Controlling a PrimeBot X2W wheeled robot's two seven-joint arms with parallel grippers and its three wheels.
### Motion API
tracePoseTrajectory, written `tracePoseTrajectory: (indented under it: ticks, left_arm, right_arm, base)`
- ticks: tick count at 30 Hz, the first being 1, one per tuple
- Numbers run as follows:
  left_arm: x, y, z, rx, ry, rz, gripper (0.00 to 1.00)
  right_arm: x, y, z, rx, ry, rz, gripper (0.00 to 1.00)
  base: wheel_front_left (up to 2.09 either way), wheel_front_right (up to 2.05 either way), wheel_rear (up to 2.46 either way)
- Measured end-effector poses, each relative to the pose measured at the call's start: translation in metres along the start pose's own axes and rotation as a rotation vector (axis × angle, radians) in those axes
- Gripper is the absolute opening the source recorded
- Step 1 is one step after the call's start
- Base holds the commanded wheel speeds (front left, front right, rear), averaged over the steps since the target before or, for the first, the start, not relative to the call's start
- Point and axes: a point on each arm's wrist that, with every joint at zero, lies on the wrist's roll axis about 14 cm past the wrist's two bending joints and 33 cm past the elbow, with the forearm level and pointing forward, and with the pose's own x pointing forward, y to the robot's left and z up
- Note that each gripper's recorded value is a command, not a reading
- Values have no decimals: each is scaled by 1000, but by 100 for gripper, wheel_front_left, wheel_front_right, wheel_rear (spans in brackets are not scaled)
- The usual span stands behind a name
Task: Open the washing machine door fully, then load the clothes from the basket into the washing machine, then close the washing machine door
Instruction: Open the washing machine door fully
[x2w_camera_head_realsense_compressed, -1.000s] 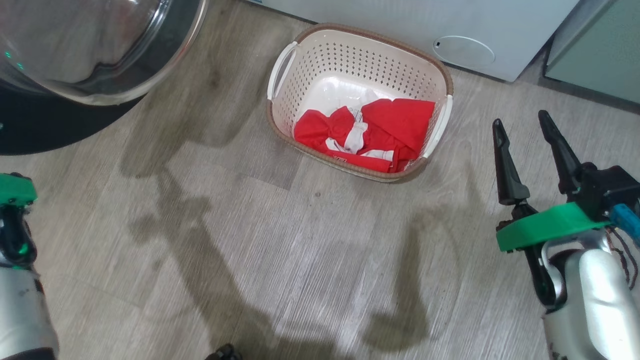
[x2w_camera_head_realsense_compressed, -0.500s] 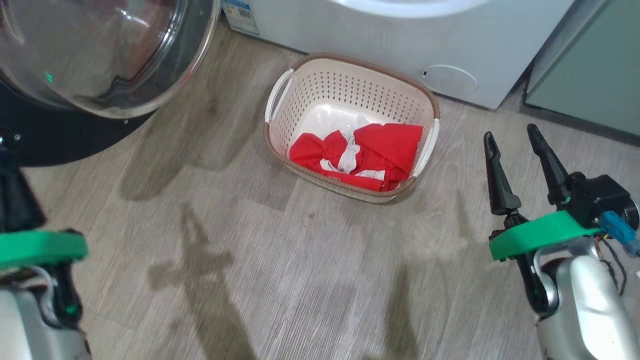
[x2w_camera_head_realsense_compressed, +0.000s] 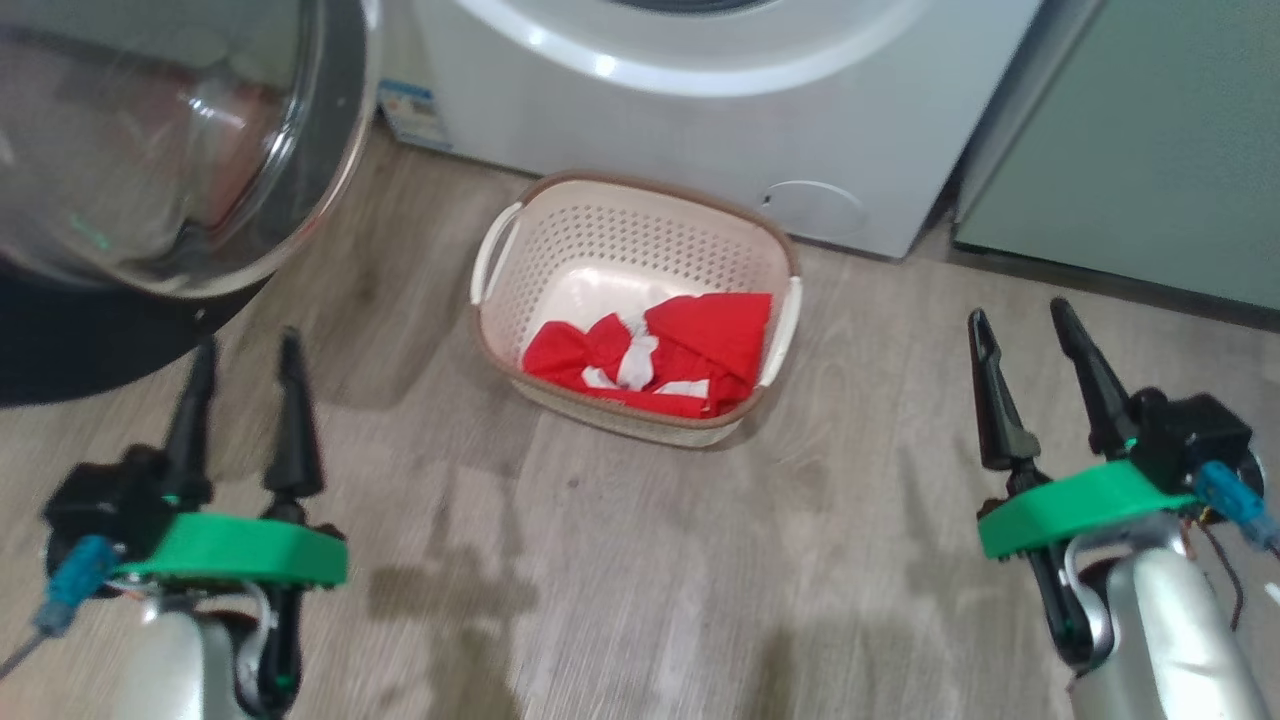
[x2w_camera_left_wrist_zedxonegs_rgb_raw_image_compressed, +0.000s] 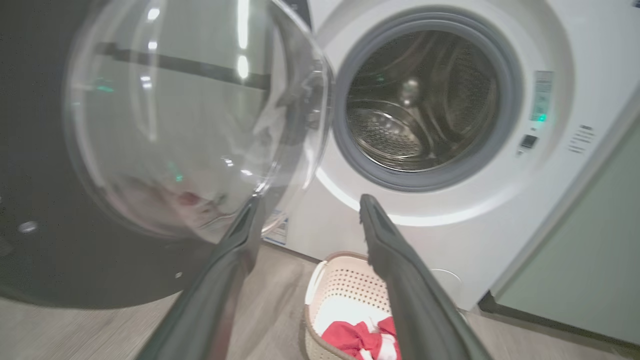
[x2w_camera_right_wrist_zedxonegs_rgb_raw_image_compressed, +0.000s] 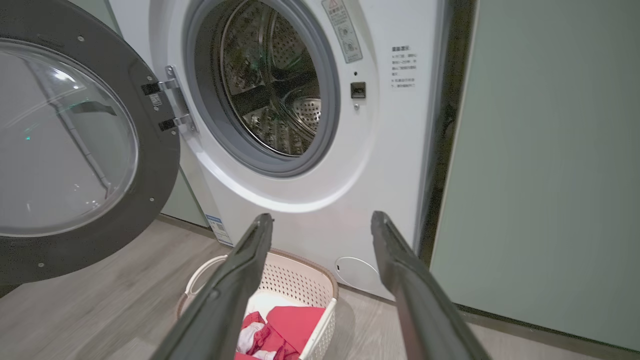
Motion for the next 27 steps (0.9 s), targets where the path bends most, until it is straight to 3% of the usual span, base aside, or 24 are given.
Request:
tracePoseTrajectory:
  ticks: [13, 27]
  left_arm:
    - [-8, -94, -10, -4, 42, -296, 100]
    - [-20, -119, -13, 14, 59, -376, 100]
  right_arm:
    - [-57, -44, 16, -14, -21, -152, 100]
    - [-104, -72, 33, -32, -61, -269, 100]
  base:
    - [0, 0, 0]
    - [0, 0, 0]
